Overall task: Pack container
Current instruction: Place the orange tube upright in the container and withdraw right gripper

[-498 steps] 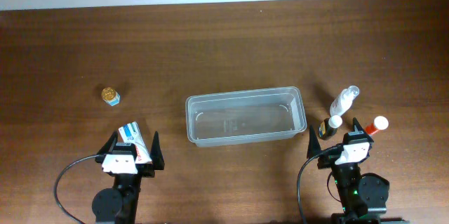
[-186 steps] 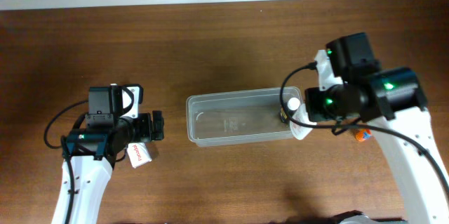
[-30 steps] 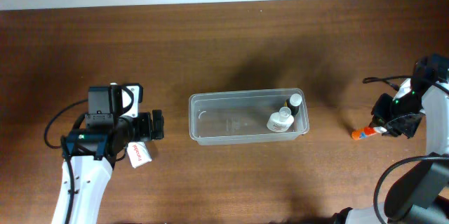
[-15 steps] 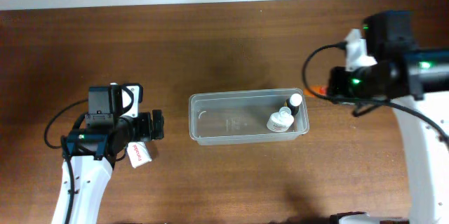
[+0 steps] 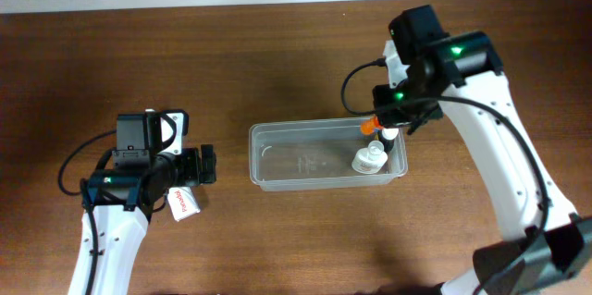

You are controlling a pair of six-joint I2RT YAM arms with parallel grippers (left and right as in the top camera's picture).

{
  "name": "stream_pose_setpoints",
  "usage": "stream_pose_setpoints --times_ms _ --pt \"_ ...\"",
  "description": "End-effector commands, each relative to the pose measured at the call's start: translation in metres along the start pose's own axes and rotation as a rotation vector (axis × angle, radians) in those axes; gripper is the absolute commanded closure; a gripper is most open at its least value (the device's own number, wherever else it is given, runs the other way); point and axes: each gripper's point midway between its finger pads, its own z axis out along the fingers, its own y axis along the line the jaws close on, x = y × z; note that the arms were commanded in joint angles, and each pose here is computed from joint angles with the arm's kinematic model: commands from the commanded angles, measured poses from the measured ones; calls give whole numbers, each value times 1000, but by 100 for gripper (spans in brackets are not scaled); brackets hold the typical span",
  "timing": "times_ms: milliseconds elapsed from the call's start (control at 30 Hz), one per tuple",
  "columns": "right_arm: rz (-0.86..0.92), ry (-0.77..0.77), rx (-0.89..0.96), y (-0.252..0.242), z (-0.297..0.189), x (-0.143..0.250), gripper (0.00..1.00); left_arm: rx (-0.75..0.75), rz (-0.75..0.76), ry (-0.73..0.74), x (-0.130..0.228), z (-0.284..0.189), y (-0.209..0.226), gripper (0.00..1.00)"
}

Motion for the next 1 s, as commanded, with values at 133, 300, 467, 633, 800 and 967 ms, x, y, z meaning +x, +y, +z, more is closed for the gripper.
stream_pose_setpoints --times_ms 133,300,467,633,800,967 --pt "5 128 36 -2 40 0 80 6 -1 -19 -7 -4 -1 1" --pt "11 195 47 -4 65 0 80 6 -1 -19 -7 -4 -1 1" --pt "12 209 50 -5 72 0 73 6 -1 -19 -7 -4 -1 1" --pt "12 209 50 -5 72 0 60 6 -1 -19 -7 -4 -1 1" --pt "9 186 56 -6 70 -4 60 6 -1 -19 -7 -4 -1 0" --pt "18 -19 104 -19 14 -28 50 -9 -1 -17 -7 -4 2 1"
